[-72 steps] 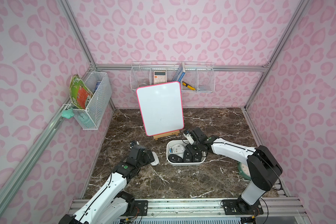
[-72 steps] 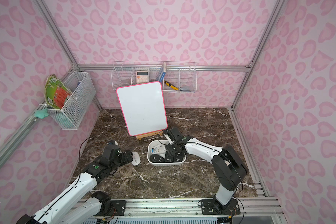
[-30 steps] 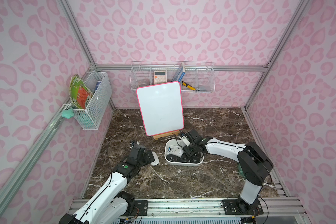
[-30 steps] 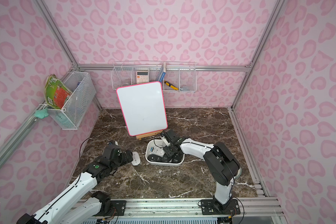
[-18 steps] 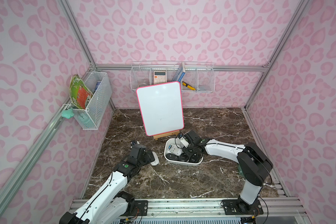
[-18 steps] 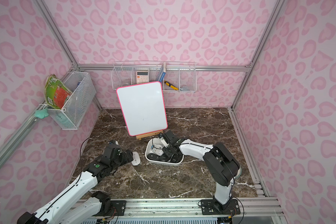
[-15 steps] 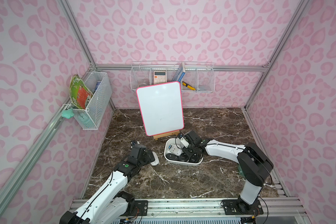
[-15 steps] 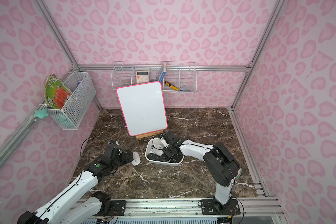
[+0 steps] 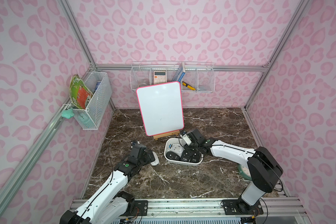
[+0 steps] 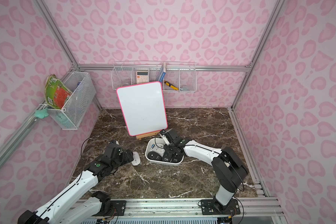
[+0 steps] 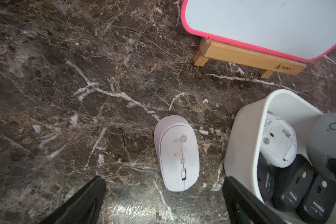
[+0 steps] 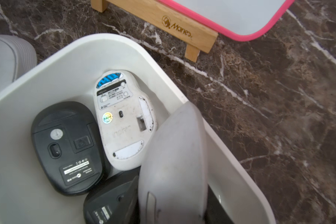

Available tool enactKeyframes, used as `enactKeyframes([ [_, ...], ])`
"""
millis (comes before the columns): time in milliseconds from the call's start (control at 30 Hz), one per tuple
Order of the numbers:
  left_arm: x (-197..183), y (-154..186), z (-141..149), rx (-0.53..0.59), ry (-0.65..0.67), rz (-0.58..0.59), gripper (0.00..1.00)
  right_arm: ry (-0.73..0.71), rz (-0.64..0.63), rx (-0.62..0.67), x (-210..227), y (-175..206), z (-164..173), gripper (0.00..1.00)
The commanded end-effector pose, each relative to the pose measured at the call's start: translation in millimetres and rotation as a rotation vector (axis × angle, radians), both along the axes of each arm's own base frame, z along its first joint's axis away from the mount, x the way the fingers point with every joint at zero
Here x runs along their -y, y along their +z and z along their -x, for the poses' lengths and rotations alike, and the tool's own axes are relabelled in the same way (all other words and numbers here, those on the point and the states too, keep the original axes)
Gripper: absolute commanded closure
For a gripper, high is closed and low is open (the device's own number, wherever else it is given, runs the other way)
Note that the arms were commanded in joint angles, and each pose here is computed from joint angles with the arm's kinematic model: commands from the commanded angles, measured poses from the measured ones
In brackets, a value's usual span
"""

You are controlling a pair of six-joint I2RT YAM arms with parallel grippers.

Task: Take out the mouse from the storage box
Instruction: Pick up the mouse from the storage box.

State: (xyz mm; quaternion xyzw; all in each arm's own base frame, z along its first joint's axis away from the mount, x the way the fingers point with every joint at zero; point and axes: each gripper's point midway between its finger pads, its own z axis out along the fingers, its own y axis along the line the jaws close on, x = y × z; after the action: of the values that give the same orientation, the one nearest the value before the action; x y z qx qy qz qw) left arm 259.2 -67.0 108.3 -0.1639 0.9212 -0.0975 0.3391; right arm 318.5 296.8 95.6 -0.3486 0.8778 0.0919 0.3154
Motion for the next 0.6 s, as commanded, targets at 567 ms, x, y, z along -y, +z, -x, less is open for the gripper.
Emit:
enactKeyframes([
  [567, 9.5, 17.1, 2.6, 0.004, -0.02, 0.065, 0.01, -0.268, -0.369, -0.053, 75.4, 63.3, -18.2, 0.73],
])
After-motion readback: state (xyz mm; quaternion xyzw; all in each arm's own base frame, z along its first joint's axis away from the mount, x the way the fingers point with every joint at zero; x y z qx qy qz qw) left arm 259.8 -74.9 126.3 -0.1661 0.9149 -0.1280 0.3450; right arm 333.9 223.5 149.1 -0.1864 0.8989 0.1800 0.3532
